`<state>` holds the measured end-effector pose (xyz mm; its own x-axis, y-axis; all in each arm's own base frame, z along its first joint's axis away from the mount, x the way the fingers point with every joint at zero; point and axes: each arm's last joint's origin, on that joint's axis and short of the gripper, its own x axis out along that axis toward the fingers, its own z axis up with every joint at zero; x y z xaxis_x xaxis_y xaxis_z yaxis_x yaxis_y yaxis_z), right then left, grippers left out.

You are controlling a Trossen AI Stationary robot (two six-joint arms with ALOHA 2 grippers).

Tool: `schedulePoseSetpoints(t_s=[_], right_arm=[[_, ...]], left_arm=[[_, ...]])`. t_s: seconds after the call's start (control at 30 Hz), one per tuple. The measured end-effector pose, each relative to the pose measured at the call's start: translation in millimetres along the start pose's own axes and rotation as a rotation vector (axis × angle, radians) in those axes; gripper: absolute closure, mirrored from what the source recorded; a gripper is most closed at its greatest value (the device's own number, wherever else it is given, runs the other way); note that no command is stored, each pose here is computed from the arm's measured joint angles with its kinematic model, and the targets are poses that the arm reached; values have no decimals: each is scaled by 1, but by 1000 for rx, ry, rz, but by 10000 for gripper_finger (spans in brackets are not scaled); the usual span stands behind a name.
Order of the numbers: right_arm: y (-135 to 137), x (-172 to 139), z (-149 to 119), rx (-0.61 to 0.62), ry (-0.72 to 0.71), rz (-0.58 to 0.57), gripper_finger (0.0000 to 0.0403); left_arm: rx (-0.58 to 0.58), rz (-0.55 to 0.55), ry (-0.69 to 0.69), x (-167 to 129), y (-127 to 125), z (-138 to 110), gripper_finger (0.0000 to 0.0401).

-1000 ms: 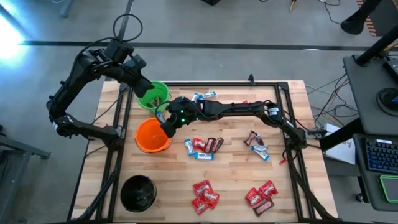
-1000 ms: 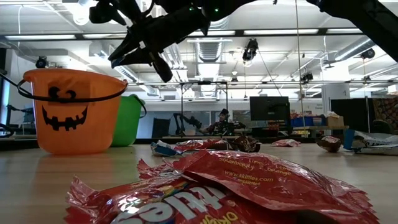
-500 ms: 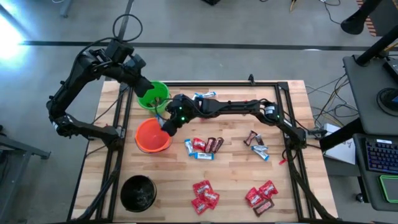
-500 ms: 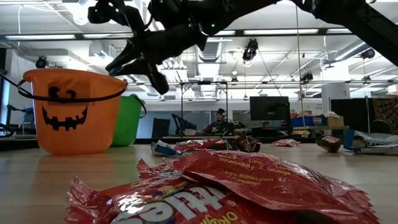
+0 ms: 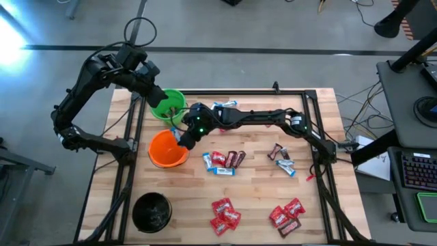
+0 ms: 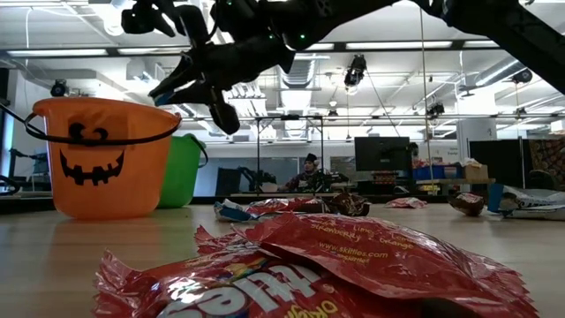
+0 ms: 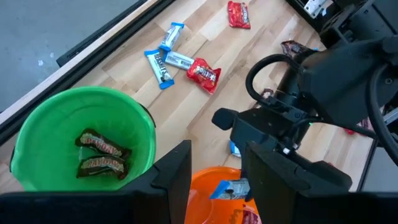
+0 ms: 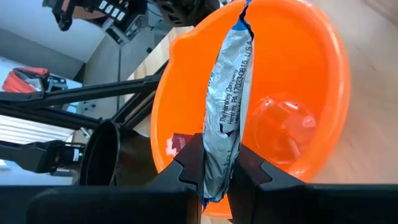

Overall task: Organize candy in baskets
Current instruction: Put the white chocolate into the orange bucket, then put the red candy into the black bucket

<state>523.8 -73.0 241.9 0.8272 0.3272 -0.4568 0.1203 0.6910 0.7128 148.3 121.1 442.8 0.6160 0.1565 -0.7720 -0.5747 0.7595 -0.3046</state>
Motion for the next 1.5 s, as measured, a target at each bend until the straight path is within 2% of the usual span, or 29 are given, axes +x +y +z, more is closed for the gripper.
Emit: schedulePoseSetpoints(t_s=[0.33, 0.53, 0.7, 0.87, 1.0, 1.5], right_arm=[[-1, -1, 1, 19, -23, -32, 366], [0, -1, 1, -24, -15, -21, 363], [5, -6, 3, -33, -21, -14, 333], [10, -11, 6, -109, -40, -9, 286], [11, -11, 6, -125, -44, -7, 261], [11, -11, 6, -138, -29, 14, 253]], left_arm=[[-5, 0, 0, 0, 0, 0, 271], [-25, 0, 0, 0, 0, 0, 271], [-31, 0, 1, 0, 0, 0, 271], [-31, 0, 1, 0, 0, 0, 271], [-32, 0, 4, 0, 0, 0, 271], [-53, 1, 6, 0, 0, -1, 271]])
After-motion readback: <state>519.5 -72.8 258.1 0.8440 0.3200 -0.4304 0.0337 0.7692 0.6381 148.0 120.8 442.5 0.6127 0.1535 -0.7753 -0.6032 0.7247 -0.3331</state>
